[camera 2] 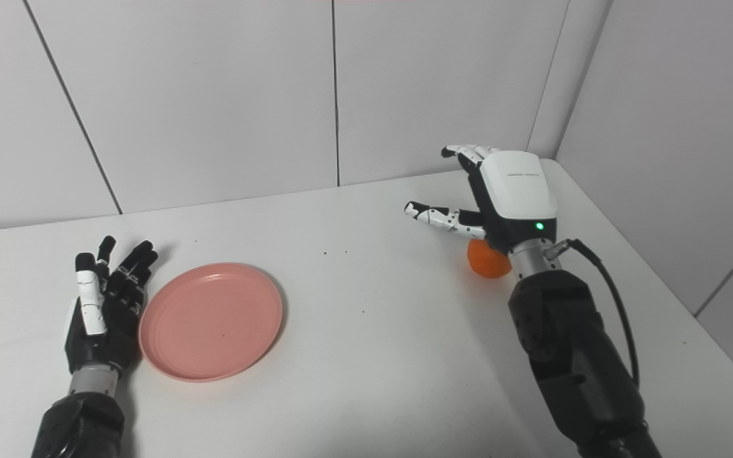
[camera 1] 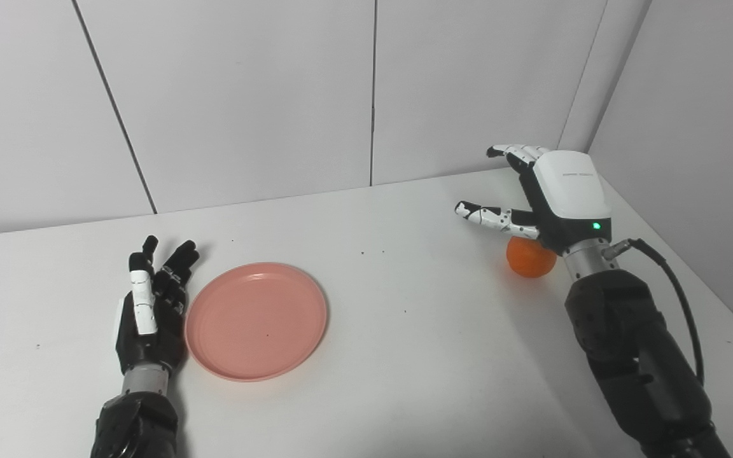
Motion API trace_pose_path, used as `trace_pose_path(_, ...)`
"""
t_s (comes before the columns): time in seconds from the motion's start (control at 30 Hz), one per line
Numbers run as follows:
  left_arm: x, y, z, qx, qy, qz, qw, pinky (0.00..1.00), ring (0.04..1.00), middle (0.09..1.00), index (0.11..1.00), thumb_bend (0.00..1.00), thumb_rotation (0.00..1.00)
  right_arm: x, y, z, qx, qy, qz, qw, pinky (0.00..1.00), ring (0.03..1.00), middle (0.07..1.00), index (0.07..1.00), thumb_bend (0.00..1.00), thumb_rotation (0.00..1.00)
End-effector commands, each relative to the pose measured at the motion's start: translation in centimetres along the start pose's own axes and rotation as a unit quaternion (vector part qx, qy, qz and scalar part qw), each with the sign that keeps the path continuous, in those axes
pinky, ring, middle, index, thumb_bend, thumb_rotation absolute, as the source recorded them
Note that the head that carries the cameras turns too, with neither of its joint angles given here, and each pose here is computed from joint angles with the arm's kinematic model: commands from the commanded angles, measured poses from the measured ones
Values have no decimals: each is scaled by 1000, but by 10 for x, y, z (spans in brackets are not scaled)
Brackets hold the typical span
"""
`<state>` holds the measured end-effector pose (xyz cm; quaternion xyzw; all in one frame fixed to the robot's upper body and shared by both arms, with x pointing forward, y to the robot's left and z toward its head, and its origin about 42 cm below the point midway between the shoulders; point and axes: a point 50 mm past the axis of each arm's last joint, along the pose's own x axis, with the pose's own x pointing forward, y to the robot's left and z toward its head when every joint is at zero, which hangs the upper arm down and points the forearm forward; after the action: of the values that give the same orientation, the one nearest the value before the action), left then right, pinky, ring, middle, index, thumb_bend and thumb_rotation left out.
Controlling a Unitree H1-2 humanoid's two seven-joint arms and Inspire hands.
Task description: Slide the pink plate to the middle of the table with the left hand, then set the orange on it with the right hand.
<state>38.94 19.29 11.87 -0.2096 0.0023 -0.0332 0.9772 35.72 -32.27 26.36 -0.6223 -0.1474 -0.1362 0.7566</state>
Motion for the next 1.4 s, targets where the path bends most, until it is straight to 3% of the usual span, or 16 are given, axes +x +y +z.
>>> trace_pose_path(0.0, -24, 16, -43, -9, 85, 45, 995, 996, 851, 776, 991, 878, 808, 17, -21, -4, -21, -2, -32, 999, 725, 765, 776, 735, 862, 1000)
trace_pose_path(0.37, -26, 15, -44, -4, 88, 45, 995, 974, 853, 760, 986, 874, 820, 27, -8, -21, -33, 27, 3, 999, 730, 753, 762, 732, 895, 1000)
trace_pose_path(0.8, -26, 18, -45, -9, 90, 45, 995, 975, 849, 768, 984, 883, 807, 17, 21, -35, -39, 42, 39, 998, 694, 726, 741, 723, 879, 1000)
trace_pose_path(1.37, -26, 18, -43, -6, 89, 44, 995, 965, 839, 757, 984, 898, 804, 5, 24, -42, -25, 50, 52, 997, 720, 743, 748, 737, 861, 1000)
